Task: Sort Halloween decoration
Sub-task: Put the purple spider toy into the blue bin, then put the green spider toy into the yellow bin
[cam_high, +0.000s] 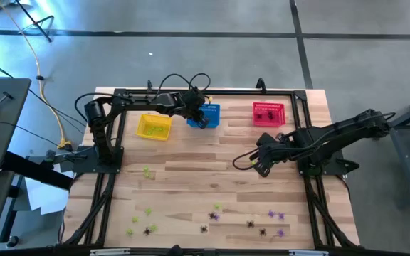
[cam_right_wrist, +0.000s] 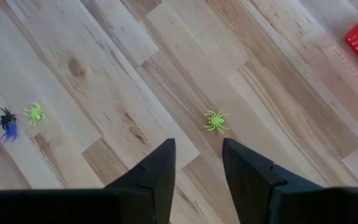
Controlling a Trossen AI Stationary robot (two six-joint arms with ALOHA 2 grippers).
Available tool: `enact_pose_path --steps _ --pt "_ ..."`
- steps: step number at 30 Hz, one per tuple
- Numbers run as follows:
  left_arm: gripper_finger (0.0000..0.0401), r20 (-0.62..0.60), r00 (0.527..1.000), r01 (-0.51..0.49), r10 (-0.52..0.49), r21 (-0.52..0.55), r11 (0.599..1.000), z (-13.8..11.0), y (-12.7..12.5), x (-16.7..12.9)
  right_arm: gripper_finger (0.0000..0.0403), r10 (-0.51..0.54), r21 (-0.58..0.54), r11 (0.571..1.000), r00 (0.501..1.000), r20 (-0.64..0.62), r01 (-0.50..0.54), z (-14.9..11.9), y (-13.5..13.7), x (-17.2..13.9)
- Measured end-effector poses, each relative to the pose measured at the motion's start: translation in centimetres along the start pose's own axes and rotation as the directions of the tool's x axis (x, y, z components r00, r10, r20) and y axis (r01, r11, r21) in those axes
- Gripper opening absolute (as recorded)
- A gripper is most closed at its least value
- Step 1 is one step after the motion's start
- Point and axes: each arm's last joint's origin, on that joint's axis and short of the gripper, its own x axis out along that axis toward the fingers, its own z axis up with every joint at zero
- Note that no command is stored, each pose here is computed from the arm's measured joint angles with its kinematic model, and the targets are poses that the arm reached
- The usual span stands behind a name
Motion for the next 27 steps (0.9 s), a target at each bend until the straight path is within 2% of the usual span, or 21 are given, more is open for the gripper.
enact_pose_path --steps 3,7,14,19,24,27 --pt "0.0090 -0.001 1.000 0.000 0.000 0.005 1.000 0.0 0.0 0.0 0.0130 0.000 0.000 1.000 1.000 0.000 0.000 0.0 0.0 0.0" --pt "0.0096 0.002 1.000 0.004 -0.004 0.009 1.000 0.0 -0.2 -0.3 0.0130 0.000 -0.001 1.000 1.000 0.000 0.000 0.0 0.0 0.0" --pt "0.0088 0.102 0.991 0.080 -0.089 0.091 0.993 0.5 -3.0 -5.0 0.0130 0.000 0.000 1.000 1.000 0.000 0.000 0.0 0.0 0.0" --pt "0.0088 0.107 0.981 0.142 -0.164 0.184 0.973 -1.5 -7.2 -9.7 0.0130 0.000 0.000 1.000 1.000 0.000 0.000 0.0 0.0 0.0" --pt "0.0088 0.095 0.963 0.213 -0.251 0.302 0.929 -6.3 -13.5 -13.9 0.0130 0.000 0.000 1.000 1.000 0.000 0.000 0.0 0.0 0.0" --pt "0.0088 0.134 0.946 0.231 -0.296 0.365 0.902 -9.4 -16.9 -16.0 0.0130 0.000 0.000 1.000 1.000 0.000 0.000 0.0 0.0 0.0"
